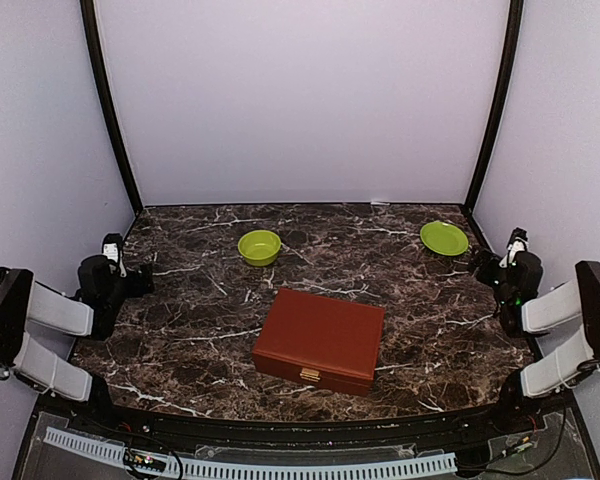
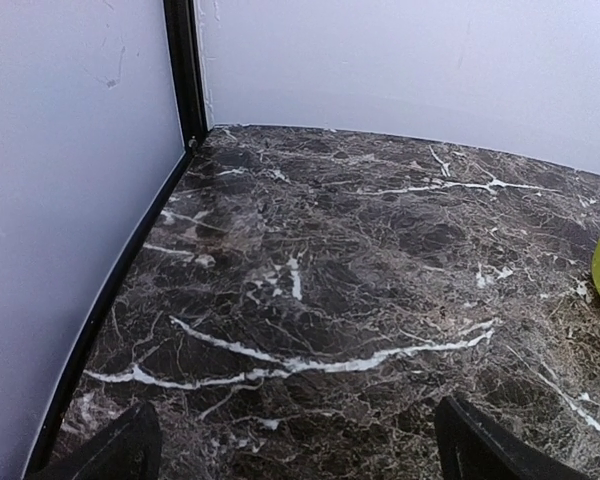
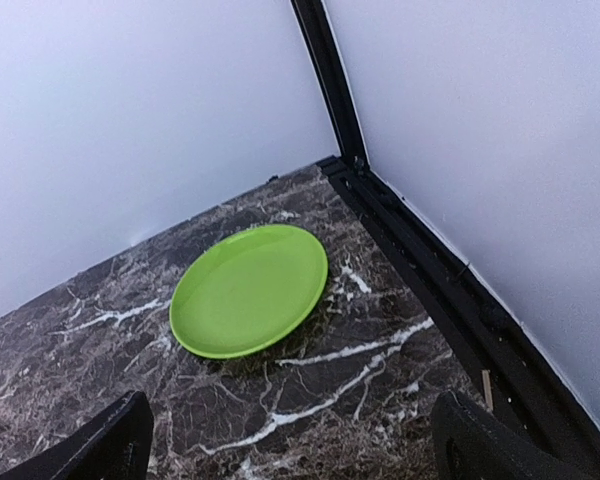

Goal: Organize the mixed jewelry
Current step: Reset both arms

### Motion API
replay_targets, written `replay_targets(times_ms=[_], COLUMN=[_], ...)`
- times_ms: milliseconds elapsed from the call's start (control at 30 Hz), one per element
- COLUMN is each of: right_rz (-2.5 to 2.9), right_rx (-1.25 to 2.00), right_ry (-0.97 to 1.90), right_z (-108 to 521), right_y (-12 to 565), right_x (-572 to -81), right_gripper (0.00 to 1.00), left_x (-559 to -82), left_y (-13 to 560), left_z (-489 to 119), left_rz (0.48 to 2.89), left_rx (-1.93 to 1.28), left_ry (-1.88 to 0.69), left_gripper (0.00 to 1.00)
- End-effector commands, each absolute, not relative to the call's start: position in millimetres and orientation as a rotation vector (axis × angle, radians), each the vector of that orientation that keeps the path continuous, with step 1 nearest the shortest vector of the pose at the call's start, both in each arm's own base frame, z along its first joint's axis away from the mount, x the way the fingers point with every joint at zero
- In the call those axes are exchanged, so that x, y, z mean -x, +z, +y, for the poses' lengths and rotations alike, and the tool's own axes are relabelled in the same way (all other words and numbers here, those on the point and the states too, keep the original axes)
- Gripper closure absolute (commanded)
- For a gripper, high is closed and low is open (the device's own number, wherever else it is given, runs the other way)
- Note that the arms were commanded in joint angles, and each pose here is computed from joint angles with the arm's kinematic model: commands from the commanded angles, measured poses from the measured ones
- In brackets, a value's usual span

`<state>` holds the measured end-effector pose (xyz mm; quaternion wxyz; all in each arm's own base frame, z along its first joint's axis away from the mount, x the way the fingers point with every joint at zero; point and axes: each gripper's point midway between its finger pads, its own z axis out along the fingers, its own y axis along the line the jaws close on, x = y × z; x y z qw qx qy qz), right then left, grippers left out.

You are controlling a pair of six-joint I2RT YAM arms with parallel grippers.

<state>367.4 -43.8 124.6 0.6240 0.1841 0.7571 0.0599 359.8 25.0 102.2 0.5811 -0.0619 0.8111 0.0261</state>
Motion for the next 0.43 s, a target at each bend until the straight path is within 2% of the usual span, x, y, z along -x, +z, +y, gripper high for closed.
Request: replay_targets(times_ms=[0,400], right_rz=[1.585,1.583], right_rx=[-0.382,-0.381], right_ry=[0.143,0.143], right_z=[-45.5,-45.7], right_y=[161.6,160.6], right_x=[-371.6,-375.8], right_gripper=[0.02,0.02], left_x=[-379.2,-381.1], left_y=[136.0,145.6], left_z=[23.9,16.1], left_rz=[1.768,1.721], left_rx=[0.093,0.030], left_ry=[0.074,0.058], left_gripper=[0.03,0.02])
